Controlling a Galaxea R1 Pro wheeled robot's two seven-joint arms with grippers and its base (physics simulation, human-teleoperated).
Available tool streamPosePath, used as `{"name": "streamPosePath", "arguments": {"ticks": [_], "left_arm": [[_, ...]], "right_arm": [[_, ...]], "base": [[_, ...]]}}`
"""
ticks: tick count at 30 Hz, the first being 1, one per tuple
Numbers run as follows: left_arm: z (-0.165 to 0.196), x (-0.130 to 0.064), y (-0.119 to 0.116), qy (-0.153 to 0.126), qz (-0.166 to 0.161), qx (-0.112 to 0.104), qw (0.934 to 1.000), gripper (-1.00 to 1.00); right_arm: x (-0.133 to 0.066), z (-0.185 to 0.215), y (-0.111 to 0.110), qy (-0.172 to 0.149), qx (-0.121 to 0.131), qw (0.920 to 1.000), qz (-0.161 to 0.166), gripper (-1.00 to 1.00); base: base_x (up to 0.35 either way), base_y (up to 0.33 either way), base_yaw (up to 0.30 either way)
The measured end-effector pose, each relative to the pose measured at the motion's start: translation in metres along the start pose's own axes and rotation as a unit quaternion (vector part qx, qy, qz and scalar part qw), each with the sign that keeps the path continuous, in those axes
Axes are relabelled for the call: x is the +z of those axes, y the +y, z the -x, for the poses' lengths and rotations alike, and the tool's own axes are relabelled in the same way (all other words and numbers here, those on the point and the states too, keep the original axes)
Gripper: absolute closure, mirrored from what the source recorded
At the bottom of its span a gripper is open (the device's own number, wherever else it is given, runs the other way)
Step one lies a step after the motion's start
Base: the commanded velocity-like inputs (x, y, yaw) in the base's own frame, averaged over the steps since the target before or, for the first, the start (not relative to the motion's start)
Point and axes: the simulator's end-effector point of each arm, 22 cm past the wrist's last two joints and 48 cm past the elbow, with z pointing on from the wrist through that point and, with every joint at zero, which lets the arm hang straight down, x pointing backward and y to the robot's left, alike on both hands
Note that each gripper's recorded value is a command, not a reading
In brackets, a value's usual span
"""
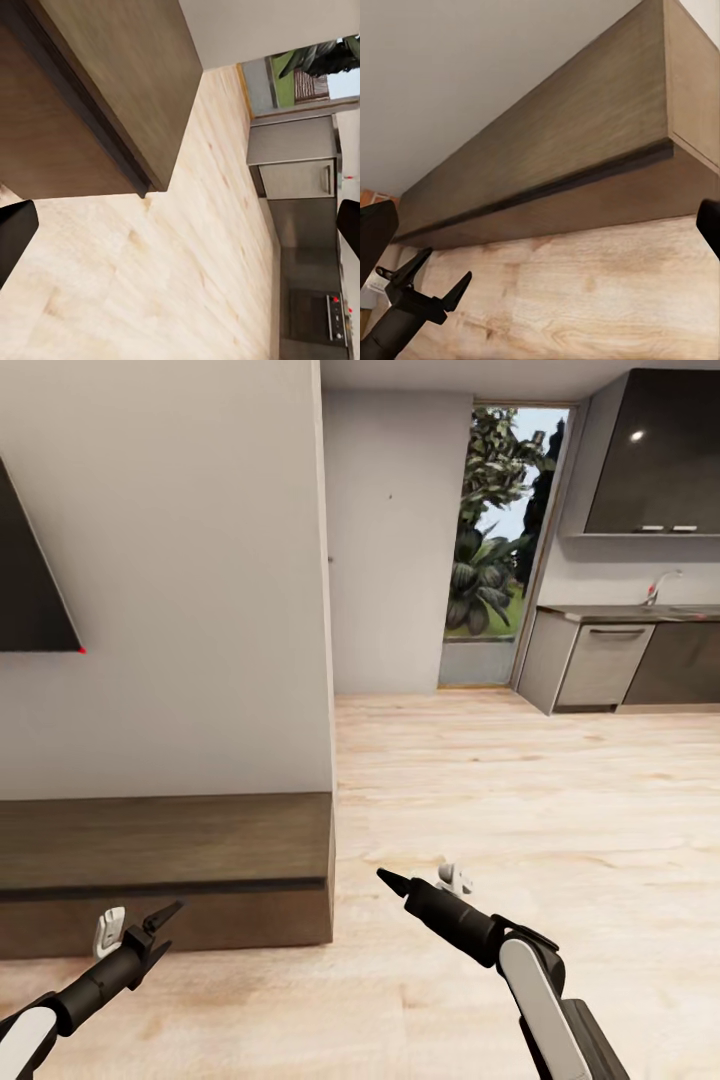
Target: Place each of the two pumpkins and all three candles from the living room inside a cabinet in the living room (use any cabinet), then make sure every cabinet is closed, and position the cauldron so it is next to a table in the living room.
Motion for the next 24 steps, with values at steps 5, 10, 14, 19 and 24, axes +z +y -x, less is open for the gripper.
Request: {"name": "streamPosePath", "arguments": {"ticks": [5, 10, 14, 19, 24], "left_arm": [[-0.002, 0.002, 0.009, -0.001, 0.000, 0.000, 1.0000, -1.00], [-0.003, 0.003, 0.017, -0.002, -0.004, 0.001, 1.0000, -1.00], [0.002, -0.002, 0.010, -0.003, -0.041, 0.011, 0.9991, -1.00], [-0.001, -0.006, 0.028, -0.004, -0.047, 0.002, 0.9989, -1.00], [-0.003, -0.006, 0.041, -0.005, -0.045, 0.001, 0.9990, -1.00]], "right_arm": [[0.002, -0.007, -0.007, 0.001, 0.001, 1.0000, 0.001, -1.00], [0.005, -0.014, -0.016, 0.001, 0.002, 1.0000, 0.001, -1.00], [0.007, -0.020, -0.022, 0.001, 0.002, 1.0000, 0.001, -1.00], [0.009, -0.027, -0.030, 0.001, 0.003, 1.0000, 0.001, -1.00], [0.011, -0.034, -0.038, 0.001, 0.003, 1.0000, 0.000, -1.00]], "base": [[0.000, 0.000, 0.000], [0.000, 0.000, 0.000], [0.000, 0.000, 0.000], [0.000, 0.000, 0.000], [0.000, 0.000, 0.000]]}}
